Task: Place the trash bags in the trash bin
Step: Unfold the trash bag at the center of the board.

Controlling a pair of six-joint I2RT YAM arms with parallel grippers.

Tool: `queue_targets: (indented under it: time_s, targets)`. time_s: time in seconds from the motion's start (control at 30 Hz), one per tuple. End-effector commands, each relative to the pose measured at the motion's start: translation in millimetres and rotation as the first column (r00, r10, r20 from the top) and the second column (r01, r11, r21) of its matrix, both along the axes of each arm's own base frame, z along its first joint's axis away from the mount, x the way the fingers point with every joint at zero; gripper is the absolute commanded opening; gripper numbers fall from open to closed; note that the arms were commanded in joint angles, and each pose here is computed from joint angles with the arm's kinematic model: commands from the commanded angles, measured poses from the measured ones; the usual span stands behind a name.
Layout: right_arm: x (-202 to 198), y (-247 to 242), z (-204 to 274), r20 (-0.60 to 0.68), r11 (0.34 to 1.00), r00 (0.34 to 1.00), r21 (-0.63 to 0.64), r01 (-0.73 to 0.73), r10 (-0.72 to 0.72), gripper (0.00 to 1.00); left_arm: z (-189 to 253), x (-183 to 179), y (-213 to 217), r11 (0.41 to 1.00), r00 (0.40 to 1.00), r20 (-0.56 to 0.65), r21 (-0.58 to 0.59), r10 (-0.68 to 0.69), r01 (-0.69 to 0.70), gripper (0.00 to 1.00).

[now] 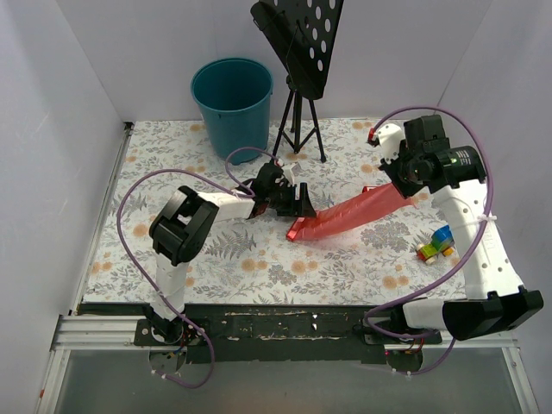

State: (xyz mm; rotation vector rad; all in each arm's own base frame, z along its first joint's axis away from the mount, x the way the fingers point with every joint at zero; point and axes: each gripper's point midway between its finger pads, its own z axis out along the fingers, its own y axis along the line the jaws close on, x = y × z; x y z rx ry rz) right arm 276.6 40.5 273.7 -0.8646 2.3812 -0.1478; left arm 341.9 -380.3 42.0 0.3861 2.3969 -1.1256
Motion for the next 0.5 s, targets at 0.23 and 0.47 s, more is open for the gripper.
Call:
queue_targets:
  time_s: [0.23,0.47]
  targets:
    - [-3,-1,-2,0.055,0.999,0.998,0.039,0.018,-0.020,0.01,-81,-45,58,0.954,0.985,-0.155,0.300,0.070,-0.021,0.54]
    - [24,48,-12,0.028,0.976,0.995,0.193,-0.103,0.099,0.01,-74,-43,110,0.925,0.986,-0.103,0.369,0.132,-0.086,0.53]
